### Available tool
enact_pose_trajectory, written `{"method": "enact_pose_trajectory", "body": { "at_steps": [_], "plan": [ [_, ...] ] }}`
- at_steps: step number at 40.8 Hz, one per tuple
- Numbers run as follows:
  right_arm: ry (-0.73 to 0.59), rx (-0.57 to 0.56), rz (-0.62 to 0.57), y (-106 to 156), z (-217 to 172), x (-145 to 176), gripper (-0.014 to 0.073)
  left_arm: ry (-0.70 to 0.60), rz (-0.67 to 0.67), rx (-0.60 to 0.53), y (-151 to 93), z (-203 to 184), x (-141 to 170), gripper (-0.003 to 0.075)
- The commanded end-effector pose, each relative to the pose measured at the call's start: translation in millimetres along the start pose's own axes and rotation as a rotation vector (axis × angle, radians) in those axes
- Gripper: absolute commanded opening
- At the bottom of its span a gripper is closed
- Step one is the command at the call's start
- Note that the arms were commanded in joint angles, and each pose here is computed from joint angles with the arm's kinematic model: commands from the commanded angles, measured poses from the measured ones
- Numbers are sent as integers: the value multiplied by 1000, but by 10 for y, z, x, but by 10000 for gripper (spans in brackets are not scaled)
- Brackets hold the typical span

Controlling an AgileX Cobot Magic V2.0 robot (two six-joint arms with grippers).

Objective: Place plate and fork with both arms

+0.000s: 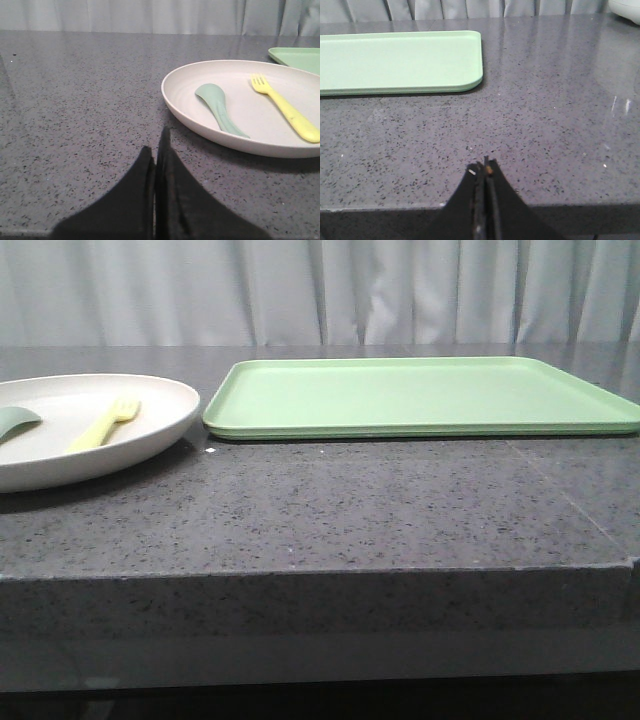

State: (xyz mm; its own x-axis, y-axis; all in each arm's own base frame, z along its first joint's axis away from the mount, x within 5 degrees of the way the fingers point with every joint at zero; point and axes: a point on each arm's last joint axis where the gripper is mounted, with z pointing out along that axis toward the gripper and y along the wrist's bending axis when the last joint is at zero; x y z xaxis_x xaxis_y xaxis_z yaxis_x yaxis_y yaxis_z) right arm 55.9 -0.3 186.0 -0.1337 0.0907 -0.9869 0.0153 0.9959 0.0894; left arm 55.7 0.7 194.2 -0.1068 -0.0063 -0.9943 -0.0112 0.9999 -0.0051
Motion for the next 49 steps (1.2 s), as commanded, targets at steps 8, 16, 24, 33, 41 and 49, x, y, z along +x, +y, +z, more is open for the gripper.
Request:
{"method": "enact_pose_trajectory", "body": {
  "at_steps": [8, 16, 24, 33, 41, 49],
  "plan": [
    [-109, -5, -9, 7, -20, -98, -116, -103, -10, -1, 0, -16, -71, -18],
    [-109, -5, -9, 7, -20, -98, -116, -103, -10, -1, 0, -16, -71, -18],
    [-109, -5, -9, 7, -20, -98, -116, -103, -10, -1, 0, -16, -71, -18],
    [-109, -5, -9, 7, -20, -98, -116, -103, -10, -1, 0, -16, -71, -18],
    [-133, -7, -9, 9, -23, -120, -116, -112, -10, -1, 0, -18, -84, -18],
    [-207, -15, -9, 16, -34, -186, -116, -173, -10, 0, 0, -26, -138, -18]
  ]
}}
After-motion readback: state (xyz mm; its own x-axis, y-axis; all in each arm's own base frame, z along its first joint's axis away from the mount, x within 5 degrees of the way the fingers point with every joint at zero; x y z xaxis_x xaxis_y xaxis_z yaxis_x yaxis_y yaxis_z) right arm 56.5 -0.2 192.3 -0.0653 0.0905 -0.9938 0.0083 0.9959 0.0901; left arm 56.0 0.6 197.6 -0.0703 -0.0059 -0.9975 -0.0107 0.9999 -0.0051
